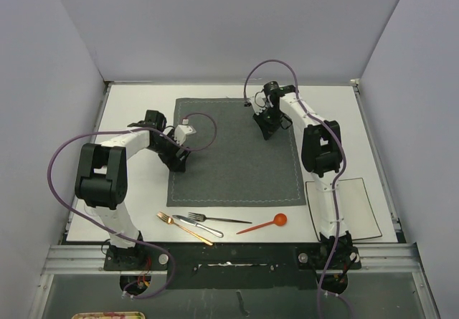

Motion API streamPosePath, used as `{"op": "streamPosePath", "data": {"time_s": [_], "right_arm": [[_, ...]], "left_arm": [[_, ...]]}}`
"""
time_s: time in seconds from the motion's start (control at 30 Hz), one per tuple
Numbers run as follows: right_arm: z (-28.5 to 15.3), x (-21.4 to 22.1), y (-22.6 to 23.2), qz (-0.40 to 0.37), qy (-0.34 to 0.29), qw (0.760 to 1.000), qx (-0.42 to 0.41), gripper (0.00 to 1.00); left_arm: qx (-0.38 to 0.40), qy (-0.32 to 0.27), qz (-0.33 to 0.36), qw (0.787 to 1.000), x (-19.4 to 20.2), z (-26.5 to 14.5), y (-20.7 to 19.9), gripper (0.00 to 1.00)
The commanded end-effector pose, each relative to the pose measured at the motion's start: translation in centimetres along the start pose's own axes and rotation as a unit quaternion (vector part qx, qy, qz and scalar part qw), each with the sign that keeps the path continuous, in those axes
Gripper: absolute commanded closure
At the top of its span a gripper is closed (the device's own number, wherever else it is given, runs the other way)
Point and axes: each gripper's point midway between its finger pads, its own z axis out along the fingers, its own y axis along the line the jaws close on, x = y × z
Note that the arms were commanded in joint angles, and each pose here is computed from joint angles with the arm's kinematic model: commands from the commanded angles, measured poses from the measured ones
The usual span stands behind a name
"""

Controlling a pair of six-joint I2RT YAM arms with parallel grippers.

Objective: Set the dinner table for one person
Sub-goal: Flatten out the napkin at the center of the board.

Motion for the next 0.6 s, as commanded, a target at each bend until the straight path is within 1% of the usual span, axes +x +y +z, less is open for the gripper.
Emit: {"op": "streamPosePath", "data": {"time_s": [0.0,0.3,0.57], "right_arm": [[-1.4,-0.5,-0.4,-0.008,-0.009,1.0,0.017,1.0],[-1.4,1.4,-0.9,0.003,0.006,1.0,0.016,1.0],[-1.3,3.6,-0.6,-0.004,0.036,0.999,0.017,1.0]], "left_arm": [[-0.002,-0.002,0.004,1.0,-0.6,-0.4,0.1,0.24],[-0.013,-0.006,0.007,1.0,-1.0,-0.5,0.8,0.25],[-0.025,-0.012,0.009,1.0,-1.9,-0.6,2.1,0.25]]}}
